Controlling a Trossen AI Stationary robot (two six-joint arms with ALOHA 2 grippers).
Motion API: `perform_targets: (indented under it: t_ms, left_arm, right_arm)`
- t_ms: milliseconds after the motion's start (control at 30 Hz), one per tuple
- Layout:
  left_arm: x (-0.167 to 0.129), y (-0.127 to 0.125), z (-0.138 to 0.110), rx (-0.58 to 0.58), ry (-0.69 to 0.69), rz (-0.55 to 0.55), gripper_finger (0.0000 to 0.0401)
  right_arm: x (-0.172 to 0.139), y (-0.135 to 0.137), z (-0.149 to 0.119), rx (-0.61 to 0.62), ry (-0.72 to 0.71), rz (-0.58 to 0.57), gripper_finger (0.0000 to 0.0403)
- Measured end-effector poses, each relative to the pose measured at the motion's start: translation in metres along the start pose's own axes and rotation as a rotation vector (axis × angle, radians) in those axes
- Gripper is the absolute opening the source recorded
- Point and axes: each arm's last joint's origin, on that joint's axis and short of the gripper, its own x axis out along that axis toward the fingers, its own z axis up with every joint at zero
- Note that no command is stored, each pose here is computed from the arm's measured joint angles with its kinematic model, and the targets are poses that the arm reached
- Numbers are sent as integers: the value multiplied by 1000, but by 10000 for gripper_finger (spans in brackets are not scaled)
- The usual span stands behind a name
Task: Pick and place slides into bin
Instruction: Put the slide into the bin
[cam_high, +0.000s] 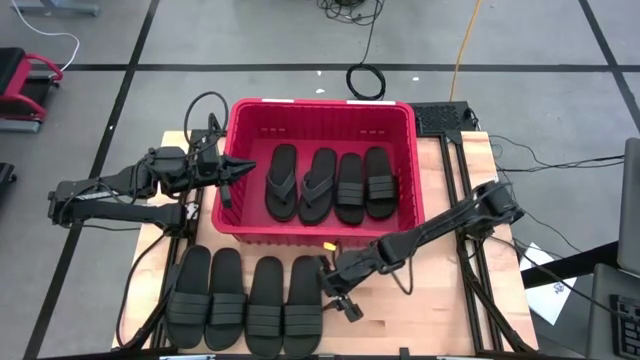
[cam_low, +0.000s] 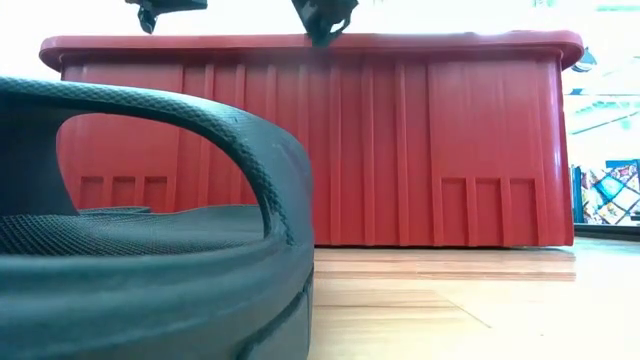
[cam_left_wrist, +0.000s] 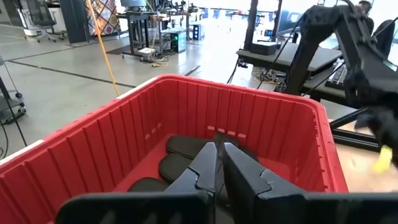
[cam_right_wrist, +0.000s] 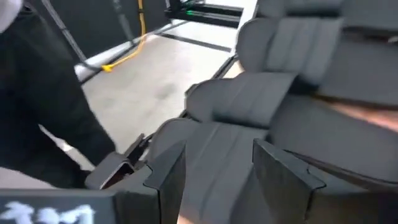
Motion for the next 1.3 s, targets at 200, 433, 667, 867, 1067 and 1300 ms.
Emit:
perform_targets:
  t_ms: [200, 433, 667, 867, 1067, 1300]
  left_arm:
    - [0, 0, 0, -42, -1, -2, 26]
    - [0, 0, 0, -56, -1, -2, 26]
    - [0, 0, 0, -75, -1, -3, 26]
    - [0, -1, 0, -71, 3, -33, 26]
    - [0, -1, 0, -69, 2, -34, 26]
    - [0, -1, 0, -67, 3, -34, 26]
  right_arm:
    - [20, -6, -20, 90, 38, 27, 176]
    - [32, -20, -30, 178, 3, 0, 176]
    - [42, -27, -46, 296, 42, -12, 176]
    - [53, -19, -59, 365, 88, 31, 176]
    - [64, -11, -67, 356, 64, 47, 176]
    - [69, -15, -71, 351, 32, 90, 133]
